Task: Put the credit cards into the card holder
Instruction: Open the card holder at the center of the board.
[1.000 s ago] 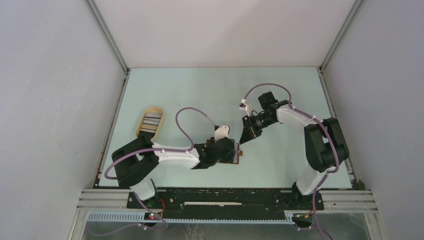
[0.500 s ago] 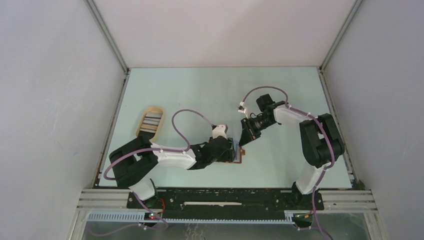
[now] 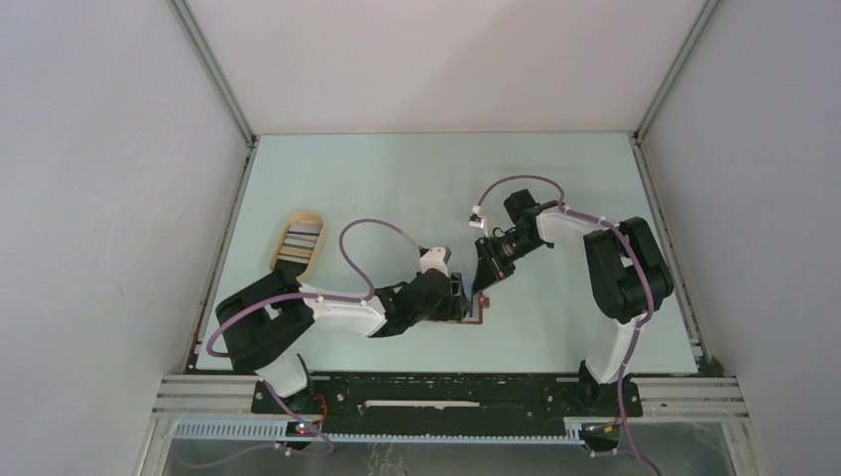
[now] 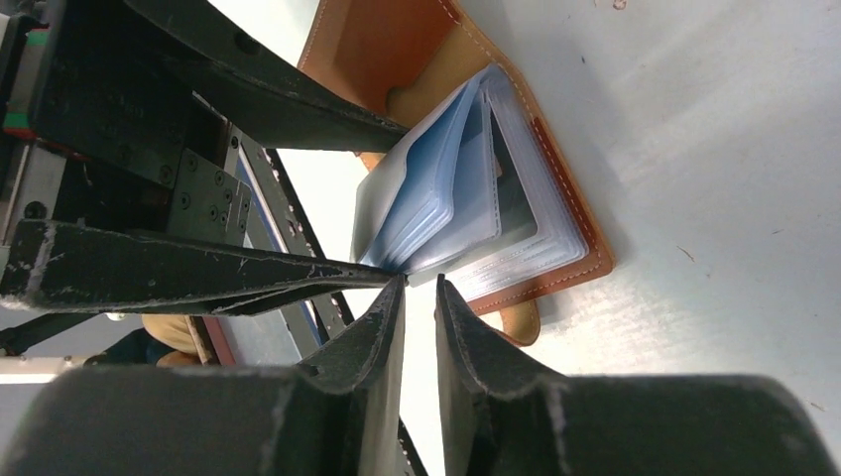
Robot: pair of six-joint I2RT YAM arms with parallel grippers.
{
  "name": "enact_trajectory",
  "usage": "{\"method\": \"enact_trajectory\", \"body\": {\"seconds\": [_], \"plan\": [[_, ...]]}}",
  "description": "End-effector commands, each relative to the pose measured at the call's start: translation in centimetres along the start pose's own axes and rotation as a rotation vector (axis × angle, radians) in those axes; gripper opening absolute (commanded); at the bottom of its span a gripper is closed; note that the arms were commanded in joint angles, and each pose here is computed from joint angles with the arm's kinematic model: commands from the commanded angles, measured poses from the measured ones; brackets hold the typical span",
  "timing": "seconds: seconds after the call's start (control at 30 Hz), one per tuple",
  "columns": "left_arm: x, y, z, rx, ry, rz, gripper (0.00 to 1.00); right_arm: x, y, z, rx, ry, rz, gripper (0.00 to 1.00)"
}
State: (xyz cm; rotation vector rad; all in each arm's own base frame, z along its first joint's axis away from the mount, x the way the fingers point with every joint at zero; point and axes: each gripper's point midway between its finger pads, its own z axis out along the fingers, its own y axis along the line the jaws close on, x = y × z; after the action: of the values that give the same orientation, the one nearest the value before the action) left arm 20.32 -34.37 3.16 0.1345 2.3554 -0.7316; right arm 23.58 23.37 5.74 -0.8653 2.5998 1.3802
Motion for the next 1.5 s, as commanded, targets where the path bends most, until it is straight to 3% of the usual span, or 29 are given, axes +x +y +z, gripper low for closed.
{"method": "enact_trajectory", "body": {"seconds": [0.0,0.2,0.87,1.07,1.47], "plan": [[1.6,0.6,-0.4,0.013,0.055,-0.021,0.47,-1.2,0.6,0.2,-0.022,-0.005,-0.004,0.24],[1.6,0.6,-0.3,0.021,0.058,-0.027,0.47,-1.4,0.4,0.2,-0.021,-0.005,0.002,0.22],[1.7,0.2,-0.4,0.076,0.058,-0.048,0.47,-1.0,-2.0,0.7,0.066,0.026,0.024,0.31],[1.7,0.2,-0.5,0.087,0.059,-0.054,0.56,-0.8,-2.4,0.9,0.094,0.037,0.016,0.31],[1.6,0.2,-0.6,0.103,0.058,-0.067,0.59,-0.7,-2.7,1.1,0.143,0.053,-0.018,0.31]]}}
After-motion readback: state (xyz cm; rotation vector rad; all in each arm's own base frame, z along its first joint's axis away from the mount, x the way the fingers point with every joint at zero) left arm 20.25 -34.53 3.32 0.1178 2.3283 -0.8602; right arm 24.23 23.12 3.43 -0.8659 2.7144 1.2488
